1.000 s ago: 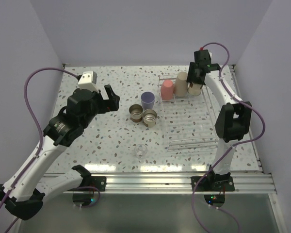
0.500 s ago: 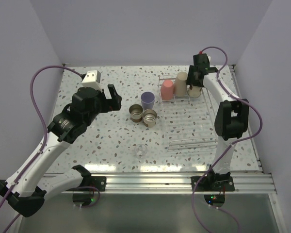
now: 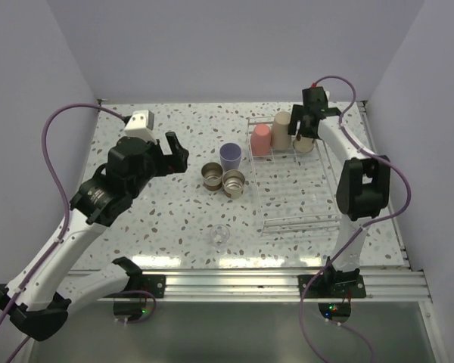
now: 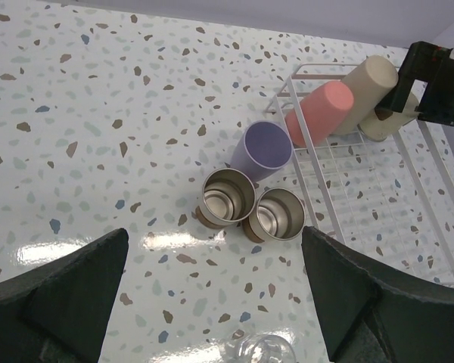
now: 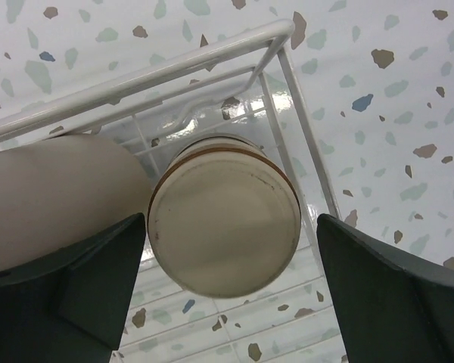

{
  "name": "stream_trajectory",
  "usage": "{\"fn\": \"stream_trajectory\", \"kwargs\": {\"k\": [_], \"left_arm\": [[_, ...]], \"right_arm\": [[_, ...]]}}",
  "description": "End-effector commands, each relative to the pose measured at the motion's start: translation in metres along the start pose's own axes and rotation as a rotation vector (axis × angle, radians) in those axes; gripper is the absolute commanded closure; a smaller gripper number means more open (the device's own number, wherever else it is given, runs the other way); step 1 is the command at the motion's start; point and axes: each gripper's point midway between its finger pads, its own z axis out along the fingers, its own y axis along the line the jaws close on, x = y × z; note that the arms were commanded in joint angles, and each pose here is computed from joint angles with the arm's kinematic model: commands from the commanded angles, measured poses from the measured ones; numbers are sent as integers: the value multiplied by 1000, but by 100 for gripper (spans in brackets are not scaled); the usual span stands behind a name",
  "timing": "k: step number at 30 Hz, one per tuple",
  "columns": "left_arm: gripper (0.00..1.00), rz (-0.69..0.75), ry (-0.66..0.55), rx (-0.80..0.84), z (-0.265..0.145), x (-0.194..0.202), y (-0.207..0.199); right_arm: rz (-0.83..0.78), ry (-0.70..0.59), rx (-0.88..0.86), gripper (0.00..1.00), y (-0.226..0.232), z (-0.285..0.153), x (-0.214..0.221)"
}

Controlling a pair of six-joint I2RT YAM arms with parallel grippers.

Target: Load the cups into the dish rack

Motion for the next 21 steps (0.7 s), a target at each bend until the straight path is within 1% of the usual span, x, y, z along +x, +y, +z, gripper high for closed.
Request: {"fn": "stream_trajectory", "kwargs": {"k": [1, 6, 9, 11, 12, 14, 15, 16, 17, 18, 19, 21], "left_arm": [[0, -6, -59, 31, -13, -21, -5], [0, 9, -22, 25, -13, -8, -1], [0, 15, 9, 30, -8, 3, -1], [0, 20, 35, 34, -1, 11, -2], [0, 25, 52, 33, 3, 17, -2], [0, 34, 94, 27, 14, 29, -3], [0, 38, 113, 26, 18, 35, -3], [0, 42, 143, 20, 26, 43, -5], [0, 44, 160, 11, 31, 48, -4], [0, 46, 179, 1, 37, 53, -4], [0, 57, 215, -21, 47, 64, -2], [1, 68, 253, -37, 57, 75, -1]], "right_arm": [[44, -123, -27, 2, -10, -50, -39], [91, -169, -52, 2, -20, -95, -47], [138, -192, -125, 2, -17, -127, -50], [178, -189, -209, 2, -8, -145, -48], [202, -189, -310, 2, 3, -167, -45], [225, -187, -408, 2, 13, -181, -33], [228, -208, -549, 2, 27, -216, -32], [233, -246, -609, 2, 32, -232, -34], [235, -230, -646, 2, 36, -237, -22], [250, -269, -703, 2, 35, -264, -23], [238, -253, -764, 2, 41, -277, -15], [229, -242, -813, 2, 45, -296, -4]]}}
